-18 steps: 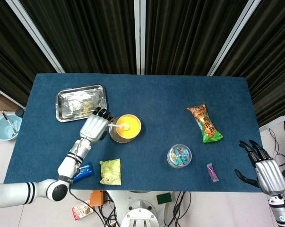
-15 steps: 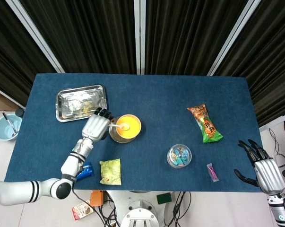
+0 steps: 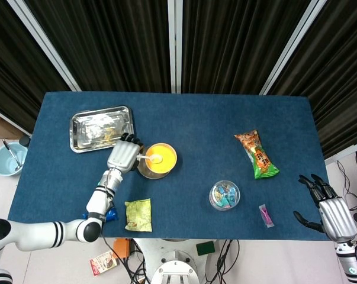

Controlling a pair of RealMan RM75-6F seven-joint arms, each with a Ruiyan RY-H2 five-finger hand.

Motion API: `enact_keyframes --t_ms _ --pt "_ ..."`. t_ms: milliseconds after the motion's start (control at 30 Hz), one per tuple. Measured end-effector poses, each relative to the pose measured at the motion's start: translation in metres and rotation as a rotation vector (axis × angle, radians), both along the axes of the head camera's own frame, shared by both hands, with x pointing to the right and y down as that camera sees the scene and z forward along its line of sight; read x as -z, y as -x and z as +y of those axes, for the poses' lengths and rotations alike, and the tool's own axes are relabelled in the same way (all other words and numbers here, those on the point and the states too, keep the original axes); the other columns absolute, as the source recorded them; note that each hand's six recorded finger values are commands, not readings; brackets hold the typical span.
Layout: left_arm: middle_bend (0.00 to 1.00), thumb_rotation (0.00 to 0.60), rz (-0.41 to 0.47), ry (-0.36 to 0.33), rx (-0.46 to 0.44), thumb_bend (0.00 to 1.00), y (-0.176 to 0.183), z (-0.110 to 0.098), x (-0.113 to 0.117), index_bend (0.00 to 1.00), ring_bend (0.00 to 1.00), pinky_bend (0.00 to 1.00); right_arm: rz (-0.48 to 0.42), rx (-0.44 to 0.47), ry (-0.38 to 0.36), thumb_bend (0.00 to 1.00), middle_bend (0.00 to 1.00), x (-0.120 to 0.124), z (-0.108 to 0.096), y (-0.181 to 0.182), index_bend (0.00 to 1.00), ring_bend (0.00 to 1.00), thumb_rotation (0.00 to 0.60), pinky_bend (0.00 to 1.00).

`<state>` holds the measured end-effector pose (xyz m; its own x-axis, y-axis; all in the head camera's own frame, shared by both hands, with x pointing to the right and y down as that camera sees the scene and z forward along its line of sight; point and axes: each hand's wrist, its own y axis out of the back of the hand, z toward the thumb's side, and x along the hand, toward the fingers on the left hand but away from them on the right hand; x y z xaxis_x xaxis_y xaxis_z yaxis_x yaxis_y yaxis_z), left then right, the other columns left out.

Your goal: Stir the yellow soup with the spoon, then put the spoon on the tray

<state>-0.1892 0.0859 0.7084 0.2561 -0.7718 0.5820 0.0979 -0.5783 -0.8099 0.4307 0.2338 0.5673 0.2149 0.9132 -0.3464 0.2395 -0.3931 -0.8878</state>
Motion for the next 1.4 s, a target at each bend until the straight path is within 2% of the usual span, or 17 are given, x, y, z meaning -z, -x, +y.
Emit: enact_keyframes --t_ms 267,1100,1400 --pt "0.3 0.6 -0.003 0.008 0.002 0.37 -0.007 -0.001 -0.004 0.48 0.16 0.13 0.003 -0.005 0.002 0.24 0.19 0.0 0.001 -0.002 0.1 0.08 0.6 0.2" --pt "0.33 0.6 -0.028 0.002 -0.015 0.4 -0.011 -0.003 -0.006 0.54 0.16 0.14 0.006 -0.018 0.006 0.24 0.19 -0.002 0.001 -0.007 0.1 0.08 0.6 0.2" --pt "0.41 0.6 -0.1 -0.05 -0.103 0.44 -0.01 -0.005 0.004 0.54 0.22 0.16 0.009 -0.02 0.007 0.24 0.19 -0.001 0.002 -0.007 0.1 0.08 0.6 0.2"
